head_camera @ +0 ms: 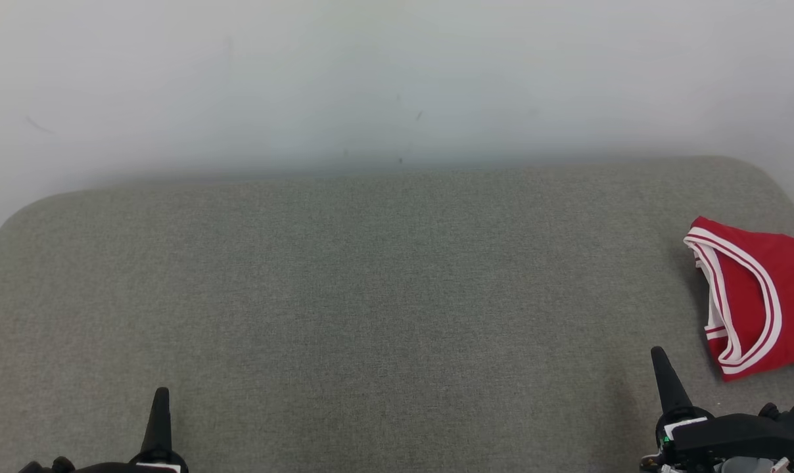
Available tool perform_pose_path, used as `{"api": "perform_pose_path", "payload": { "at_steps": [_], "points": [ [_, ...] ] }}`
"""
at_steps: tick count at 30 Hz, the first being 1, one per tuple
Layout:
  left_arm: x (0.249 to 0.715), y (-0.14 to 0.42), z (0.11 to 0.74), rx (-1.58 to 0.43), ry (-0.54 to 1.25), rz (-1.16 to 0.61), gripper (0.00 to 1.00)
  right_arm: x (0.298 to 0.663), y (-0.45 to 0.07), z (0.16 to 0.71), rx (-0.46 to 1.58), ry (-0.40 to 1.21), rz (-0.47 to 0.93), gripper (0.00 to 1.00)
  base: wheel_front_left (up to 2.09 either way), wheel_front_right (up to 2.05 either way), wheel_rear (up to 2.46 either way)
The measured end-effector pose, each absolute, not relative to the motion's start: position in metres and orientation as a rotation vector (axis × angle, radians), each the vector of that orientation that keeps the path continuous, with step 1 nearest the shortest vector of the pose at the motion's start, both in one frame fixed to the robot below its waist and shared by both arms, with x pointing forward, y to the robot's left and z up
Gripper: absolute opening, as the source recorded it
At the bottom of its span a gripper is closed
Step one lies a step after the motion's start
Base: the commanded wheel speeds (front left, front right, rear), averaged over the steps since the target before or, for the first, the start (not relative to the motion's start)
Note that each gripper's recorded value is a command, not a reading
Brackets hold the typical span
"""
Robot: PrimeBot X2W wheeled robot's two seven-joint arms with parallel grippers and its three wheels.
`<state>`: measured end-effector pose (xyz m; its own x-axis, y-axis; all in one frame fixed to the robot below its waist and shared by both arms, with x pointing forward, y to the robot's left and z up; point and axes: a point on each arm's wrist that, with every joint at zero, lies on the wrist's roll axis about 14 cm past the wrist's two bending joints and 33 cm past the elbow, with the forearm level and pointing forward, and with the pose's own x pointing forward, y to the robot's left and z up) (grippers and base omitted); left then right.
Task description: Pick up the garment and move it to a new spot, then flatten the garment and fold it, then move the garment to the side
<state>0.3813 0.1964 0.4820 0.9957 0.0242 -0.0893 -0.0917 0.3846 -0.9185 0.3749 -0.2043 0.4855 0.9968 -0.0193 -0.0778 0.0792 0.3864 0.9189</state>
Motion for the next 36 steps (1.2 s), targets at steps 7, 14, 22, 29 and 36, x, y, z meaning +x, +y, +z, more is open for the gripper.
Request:
{"api": "perform_pose_path", "payload": {
  "at_steps": [7,14,22,29,36],
  "points": [
    [0.382,0.197,0.485,-1.24,0.059,0.068,0.0,0.377,-0.204,0.488,1.237,0.049,-0.059,0.0,0.0,0.0,0.0],
    [0.384,0.197,0.488,-1.3,0.052,0.058,0.0,0.379,-0.204,0.491,1.299,0.043,-0.053,0.0,0.0,0.0,0.0],
    [0.385,0.197,0.491,-1.357,0.047,0.052,0.0,0.381,-0.203,0.494,1.354,0.036,-0.043,0.0,0.0,0.0,0.0],
    [0.385,0.198,0.493,-1.411,0.039,0.044,0.0,0.383,-0.203,0.496,1.408,0.028,-0.038,0.0,0.0,0.0,0.0],
    [0.386,0.198,0.496,-1.464,0.032,0.034,0.0,0.384,-0.202,0.5,1.462,0.021,-0.026,0.0,0.0,0.0,0.0]
  ]
}}
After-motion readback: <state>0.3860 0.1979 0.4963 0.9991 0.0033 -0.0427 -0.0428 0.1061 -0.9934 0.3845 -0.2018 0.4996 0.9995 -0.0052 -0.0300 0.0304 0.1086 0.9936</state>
